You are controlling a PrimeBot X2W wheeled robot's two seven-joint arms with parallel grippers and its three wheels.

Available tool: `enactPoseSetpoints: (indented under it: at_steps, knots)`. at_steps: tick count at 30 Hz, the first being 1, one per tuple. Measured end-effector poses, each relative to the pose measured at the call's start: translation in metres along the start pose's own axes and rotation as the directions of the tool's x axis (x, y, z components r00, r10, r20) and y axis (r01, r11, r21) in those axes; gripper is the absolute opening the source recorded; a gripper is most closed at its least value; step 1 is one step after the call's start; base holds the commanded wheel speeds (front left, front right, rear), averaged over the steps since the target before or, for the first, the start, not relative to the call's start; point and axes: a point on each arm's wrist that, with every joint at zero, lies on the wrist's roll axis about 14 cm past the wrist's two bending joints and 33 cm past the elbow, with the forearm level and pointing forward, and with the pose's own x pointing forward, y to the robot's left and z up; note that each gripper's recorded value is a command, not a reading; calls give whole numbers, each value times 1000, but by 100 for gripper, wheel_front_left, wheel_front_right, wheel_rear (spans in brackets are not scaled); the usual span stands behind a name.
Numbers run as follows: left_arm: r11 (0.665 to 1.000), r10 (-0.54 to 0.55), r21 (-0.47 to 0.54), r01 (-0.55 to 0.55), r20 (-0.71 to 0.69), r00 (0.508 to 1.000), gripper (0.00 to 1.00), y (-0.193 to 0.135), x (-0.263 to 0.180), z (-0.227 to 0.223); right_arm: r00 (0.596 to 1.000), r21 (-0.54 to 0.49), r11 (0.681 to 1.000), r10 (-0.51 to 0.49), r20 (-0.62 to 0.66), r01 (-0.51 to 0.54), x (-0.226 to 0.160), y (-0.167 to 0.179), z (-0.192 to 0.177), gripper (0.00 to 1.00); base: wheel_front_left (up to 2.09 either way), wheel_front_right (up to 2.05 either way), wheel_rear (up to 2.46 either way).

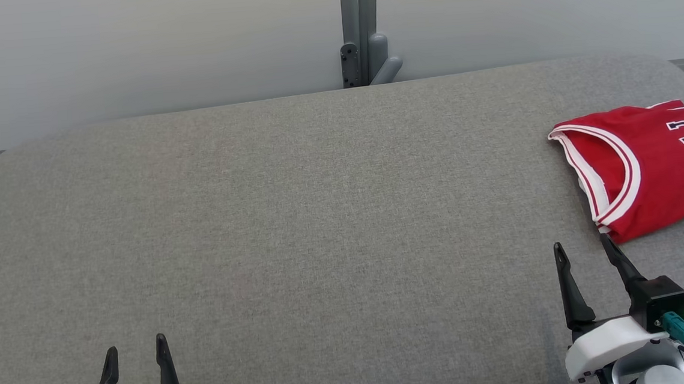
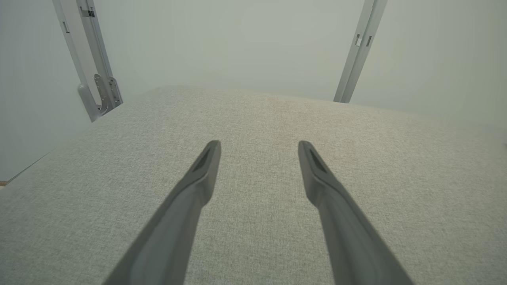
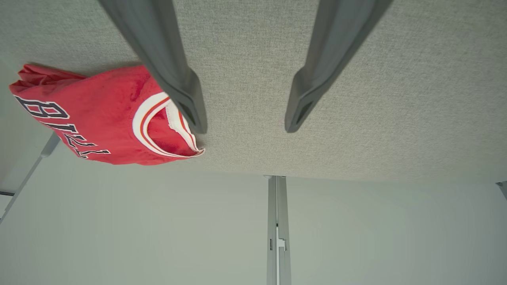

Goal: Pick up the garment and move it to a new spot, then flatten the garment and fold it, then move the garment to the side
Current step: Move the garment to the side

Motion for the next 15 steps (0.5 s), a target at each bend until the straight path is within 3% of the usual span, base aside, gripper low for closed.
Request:
enactPoseSetpoints:
  at_steps: [15]
  knots:
    - [1000, -9, 1, 9, -3, 1000, 100, -1, 0, -1, 1000, 16, 1000, -12, -14, 13, -2, -3, -5, 100, 0, 0, 0]
